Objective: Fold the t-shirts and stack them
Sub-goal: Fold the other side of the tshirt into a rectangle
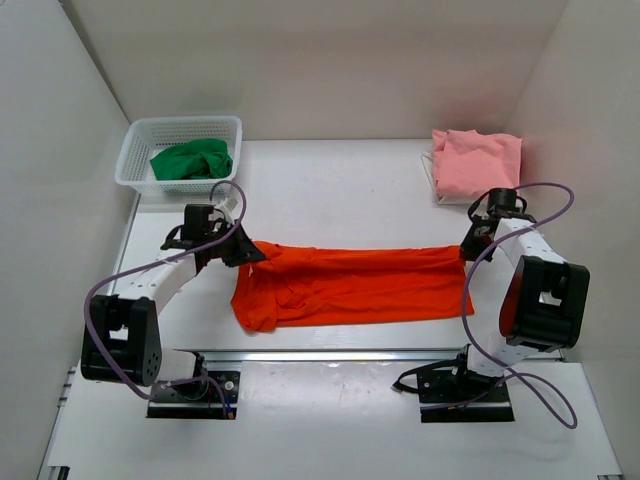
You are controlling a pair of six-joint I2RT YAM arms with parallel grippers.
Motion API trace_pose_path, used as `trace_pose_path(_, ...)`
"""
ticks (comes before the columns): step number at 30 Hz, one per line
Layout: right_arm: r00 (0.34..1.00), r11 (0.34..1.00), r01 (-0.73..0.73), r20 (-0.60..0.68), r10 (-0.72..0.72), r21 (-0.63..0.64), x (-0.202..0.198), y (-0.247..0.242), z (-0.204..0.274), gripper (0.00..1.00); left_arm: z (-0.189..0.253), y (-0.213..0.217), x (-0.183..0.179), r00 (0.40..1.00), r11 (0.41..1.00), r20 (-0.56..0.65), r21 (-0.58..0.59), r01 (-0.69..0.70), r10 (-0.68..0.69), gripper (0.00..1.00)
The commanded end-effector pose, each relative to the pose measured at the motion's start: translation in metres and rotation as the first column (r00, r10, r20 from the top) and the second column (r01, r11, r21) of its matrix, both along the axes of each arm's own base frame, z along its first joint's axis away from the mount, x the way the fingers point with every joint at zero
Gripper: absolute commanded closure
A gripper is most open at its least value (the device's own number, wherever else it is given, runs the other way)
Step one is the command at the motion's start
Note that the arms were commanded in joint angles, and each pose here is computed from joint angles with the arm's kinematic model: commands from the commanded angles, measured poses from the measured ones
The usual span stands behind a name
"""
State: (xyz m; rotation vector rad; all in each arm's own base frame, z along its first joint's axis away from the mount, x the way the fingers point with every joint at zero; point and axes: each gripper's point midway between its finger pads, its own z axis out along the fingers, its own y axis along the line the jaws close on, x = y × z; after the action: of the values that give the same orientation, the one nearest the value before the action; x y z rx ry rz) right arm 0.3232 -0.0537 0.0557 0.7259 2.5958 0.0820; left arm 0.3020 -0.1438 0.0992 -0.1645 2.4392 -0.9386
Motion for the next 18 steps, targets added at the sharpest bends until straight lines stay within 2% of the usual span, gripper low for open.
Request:
trace_pose_path(1, 1.0, 0.999, 0.008, 0.031, -0.006, -0.041, 0.0, -0.005, 0.009, 1.0, -0.008, 0.005, -0.013, 1.0, 1.0, -0.001, 0.029, -0.004, 0.004, 1.0)
trace_pose_path(4, 0.999, 0.997, 0.042, -0.021, -0.044, -0.067, -0.011, -0.011, 0.002, 1.0, -0.01, 0.002, -0.021, 1.0, 1.0, 0.01, 0.031, -0.002, 0.001, 0.86)
trace_pose_path(6, 0.996, 0.995, 0.073, -0.052, -0.076, -0.071, -0.02, -0.014, 0.001, 1.0, -0.01, 0.004, -0.025, 1.0, 1.0, 0.025, 0.026, -0.015, 0.014, 0.84)
trace_pose_path(7, 0.994, 0.994, 0.085, -0.062, -0.09, -0.075, -0.025, -0.015, -0.001, 0.99, -0.004, 0.006, -0.024, 0.998, 0.999, 0.056, 0.022, -0.026, 0.025, 0.78)
trace_pose_path(8, 0.992, 0.992, 0.101, -0.065, -0.106, -0.074, -0.029, -0.015, -0.002, 0.95, 0.005, 0.007, -0.024, 0.995, 0.999, 0.094, 0.004, -0.044, 0.044, 0.64)
trace_pose_path(9, 0.993, 0.992, 0.102, -0.054, -0.106, -0.074, -0.031, -0.013, 0.002, 0.88, 0.003, 0.01, -0.025, 0.993, 0.998, 0.098, -0.001, -0.067, 0.067, 0.61)
trace_pose_path(10, 0.992, 0.991, 0.116, -0.049, -0.119, -0.064, -0.036, -0.014, 0.002, 0.77, 0.013, 0.011, -0.026, 0.987, 0.997, 0.138, -0.011, -0.079, 0.08, 0.57)
trace_pose_path(11, 0.991, 0.991, 0.119, -0.058, -0.122, -0.055, -0.04, -0.012, -0.001, 0.66, 0.024, 0.014, -0.023, 0.977, 0.994, 0.187, -0.019, -0.105, 0.106, 0.5)
trace_pose_path(12, 0.992, 0.992, 0.117, -0.045, -0.119, -0.049, -0.043, -0.009, 0.001, 0.6, 0.036, 0.014, -0.022, 0.964, 0.993, 0.235, -0.025, -0.119, 0.121, 0.44)
trace_pose_path(13, 0.992, 0.991, 0.127, -0.021, -0.128, -0.046, -0.041, -0.009, 0.007, 0.5, 0.04, 0.015, -0.023, 0.961, 0.992, 0.246, -0.03, -0.124, 0.127, 0.42)
trace_pose_path(14, 0.993, 0.992, 0.118, -0.02, -0.119, -0.046, -0.042, -0.007, 0.006, 0.45, 0.049, 0.016, -0.022, 0.949, 0.99, 0.283, -0.032, -0.136, 0.14, 0.42)
trace_pose_path(16, 0.994, 0.993, 0.106, 0.034, -0.104, -0.05, -0.039, -0.003, 0.021, 0.41, 0.068, 0.015, -0.02, 0.935, 0.989, 0.324, -0.058, -0.134, 0.146, 0.47)
trace_pose_path(18, 0.994, 0.996, 0.068, 0.087, -0.063, -0.056, -0.032, 0.007, 0.035, 0.4, 0.073, 0.006, -0.024, 0.946, 0.994, 0.307, -0.056, -0.096, 0.109, 0.52)
